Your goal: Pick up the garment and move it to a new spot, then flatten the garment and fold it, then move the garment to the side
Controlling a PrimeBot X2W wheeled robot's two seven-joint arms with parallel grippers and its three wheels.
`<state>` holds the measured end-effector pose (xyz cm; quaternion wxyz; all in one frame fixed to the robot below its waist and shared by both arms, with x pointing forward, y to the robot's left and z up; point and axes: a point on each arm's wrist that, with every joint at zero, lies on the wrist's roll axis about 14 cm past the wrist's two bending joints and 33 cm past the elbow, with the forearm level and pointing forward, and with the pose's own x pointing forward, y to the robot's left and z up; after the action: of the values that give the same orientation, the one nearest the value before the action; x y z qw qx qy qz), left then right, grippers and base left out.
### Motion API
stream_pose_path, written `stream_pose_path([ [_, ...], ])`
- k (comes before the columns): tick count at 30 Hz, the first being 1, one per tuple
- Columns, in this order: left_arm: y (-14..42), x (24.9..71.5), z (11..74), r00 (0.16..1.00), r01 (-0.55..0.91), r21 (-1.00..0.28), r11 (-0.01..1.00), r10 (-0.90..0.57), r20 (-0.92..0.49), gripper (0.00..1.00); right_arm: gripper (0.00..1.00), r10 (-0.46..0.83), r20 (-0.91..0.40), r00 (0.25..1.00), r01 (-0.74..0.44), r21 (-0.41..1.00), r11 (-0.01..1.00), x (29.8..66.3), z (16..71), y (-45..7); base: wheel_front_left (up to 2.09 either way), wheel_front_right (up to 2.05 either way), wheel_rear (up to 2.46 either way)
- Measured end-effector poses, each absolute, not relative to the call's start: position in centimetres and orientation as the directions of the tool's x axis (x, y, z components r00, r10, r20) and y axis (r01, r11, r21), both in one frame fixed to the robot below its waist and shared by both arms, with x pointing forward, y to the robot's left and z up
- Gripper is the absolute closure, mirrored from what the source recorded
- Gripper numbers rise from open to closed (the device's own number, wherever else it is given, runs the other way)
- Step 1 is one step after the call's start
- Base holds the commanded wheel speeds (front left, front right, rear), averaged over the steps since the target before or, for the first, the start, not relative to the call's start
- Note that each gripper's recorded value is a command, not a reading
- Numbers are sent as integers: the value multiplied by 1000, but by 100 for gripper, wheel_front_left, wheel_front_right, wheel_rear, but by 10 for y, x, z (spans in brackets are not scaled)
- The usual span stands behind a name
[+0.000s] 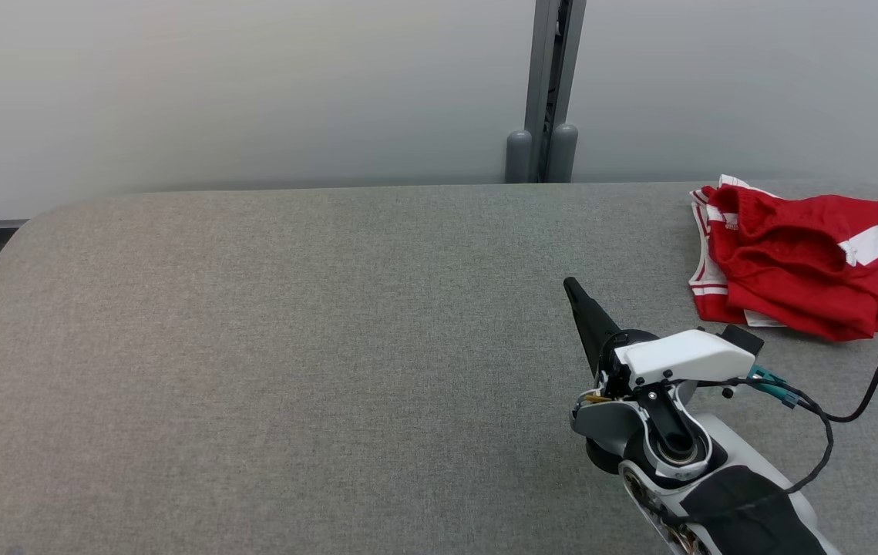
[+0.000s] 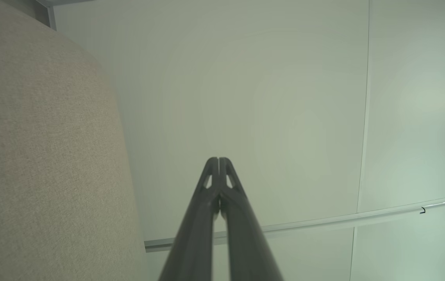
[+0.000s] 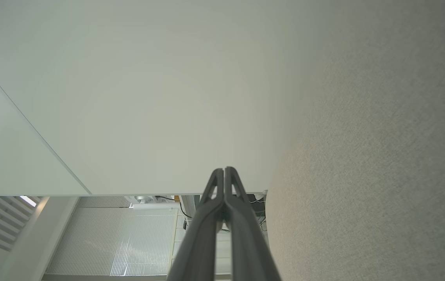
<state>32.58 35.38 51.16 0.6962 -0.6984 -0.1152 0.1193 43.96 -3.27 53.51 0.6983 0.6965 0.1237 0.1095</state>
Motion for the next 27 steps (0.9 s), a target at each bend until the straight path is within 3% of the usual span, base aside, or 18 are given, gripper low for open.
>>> stream_pose_path([
  [27,354,326,512,945,-5,-1000,-4,327,-6,100,100,325,-20,945,19,1000,6,440,535,-33,0,0,0],
])
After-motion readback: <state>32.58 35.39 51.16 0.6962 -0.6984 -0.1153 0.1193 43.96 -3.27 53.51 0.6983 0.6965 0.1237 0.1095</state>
